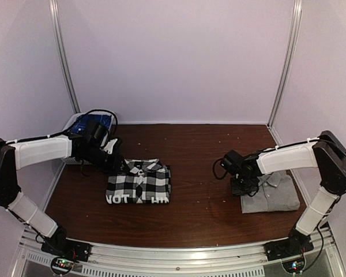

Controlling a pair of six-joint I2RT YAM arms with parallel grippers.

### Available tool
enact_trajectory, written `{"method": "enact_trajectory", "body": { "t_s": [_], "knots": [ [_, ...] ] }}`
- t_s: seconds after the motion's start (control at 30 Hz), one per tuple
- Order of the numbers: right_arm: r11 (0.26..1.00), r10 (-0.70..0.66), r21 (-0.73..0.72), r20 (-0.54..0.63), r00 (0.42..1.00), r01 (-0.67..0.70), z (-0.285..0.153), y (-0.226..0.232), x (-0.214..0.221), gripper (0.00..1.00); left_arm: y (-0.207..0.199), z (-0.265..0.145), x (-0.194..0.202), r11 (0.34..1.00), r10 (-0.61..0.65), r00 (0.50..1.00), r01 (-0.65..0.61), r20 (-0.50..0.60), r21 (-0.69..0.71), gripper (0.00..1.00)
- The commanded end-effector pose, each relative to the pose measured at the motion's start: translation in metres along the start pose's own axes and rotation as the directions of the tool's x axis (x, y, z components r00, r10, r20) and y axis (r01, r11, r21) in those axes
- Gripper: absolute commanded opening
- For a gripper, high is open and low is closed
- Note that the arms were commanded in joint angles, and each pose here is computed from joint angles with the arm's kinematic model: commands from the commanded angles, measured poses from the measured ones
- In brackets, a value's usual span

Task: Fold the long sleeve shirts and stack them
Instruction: Move the square-folded shirt to the center of the board.

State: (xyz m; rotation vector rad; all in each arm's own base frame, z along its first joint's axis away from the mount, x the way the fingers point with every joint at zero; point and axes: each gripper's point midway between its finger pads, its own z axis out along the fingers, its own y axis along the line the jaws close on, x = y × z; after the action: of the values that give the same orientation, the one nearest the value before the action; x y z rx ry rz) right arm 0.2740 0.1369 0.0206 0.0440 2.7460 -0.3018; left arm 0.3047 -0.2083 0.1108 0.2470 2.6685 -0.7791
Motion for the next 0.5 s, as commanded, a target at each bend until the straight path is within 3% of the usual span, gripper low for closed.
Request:
{"method": "enact_trajectory", "body": {
  "t_s": [0.0,0.47],
  "knots": [
    [0.996,-0.039,-0.079,0.033,0.999,0.042,-0.011,0.038,-0.018,0.00,-0.002,0.004,-0.002,1.000,0.004,1.000,-0.004,0.016,0.018,0.44],
    [0.944,-0.116,-0.301,0.070,0.991,0.131,-0.034,0.152,-0.039,0.00,0.003,0.001,0.015,1.000,-0.014,1.000,0.014,0.012,0.012,0.43]
  ]
}}
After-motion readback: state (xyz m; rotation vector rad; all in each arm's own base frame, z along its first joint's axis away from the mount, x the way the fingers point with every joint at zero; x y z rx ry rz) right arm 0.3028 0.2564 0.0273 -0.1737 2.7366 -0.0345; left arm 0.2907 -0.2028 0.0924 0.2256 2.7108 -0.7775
